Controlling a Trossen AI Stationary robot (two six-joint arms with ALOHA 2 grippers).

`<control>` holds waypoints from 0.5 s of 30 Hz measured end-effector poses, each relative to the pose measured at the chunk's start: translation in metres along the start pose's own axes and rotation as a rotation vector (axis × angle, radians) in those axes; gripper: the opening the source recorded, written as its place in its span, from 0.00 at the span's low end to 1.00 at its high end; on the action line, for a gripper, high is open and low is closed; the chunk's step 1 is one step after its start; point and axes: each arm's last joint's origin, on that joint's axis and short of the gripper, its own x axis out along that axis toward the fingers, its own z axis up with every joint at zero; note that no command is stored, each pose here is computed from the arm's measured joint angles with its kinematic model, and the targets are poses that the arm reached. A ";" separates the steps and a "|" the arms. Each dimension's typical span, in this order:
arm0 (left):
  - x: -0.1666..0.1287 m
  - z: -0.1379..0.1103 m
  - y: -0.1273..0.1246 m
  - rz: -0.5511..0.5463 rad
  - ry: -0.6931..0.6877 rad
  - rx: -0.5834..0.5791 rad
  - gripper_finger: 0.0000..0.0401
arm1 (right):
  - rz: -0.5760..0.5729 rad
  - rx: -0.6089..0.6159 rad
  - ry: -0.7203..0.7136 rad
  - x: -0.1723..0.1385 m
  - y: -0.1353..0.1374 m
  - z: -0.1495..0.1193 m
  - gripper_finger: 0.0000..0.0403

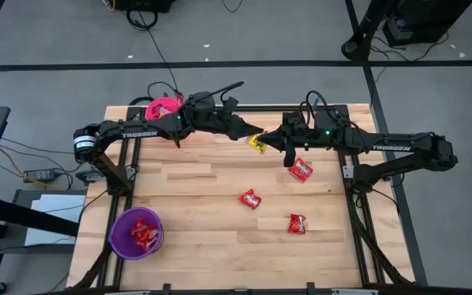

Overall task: Sort candy by brand, put in halloween buckets
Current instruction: Put the yellow candy into the pink bucket

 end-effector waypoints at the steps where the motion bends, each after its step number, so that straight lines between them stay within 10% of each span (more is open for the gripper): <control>1: 0.000 0.000 0.000 -0.007 0.002 0.004 0.02 | 0.004 0.000 -0.001 0.000 0.000 0.000 0.00; 15: 0.000 0.002 -0.005 -0.066 0.008 0.035 0.00 | 0.111 0.073 0.026 -0.001 0.002 0.002 0.20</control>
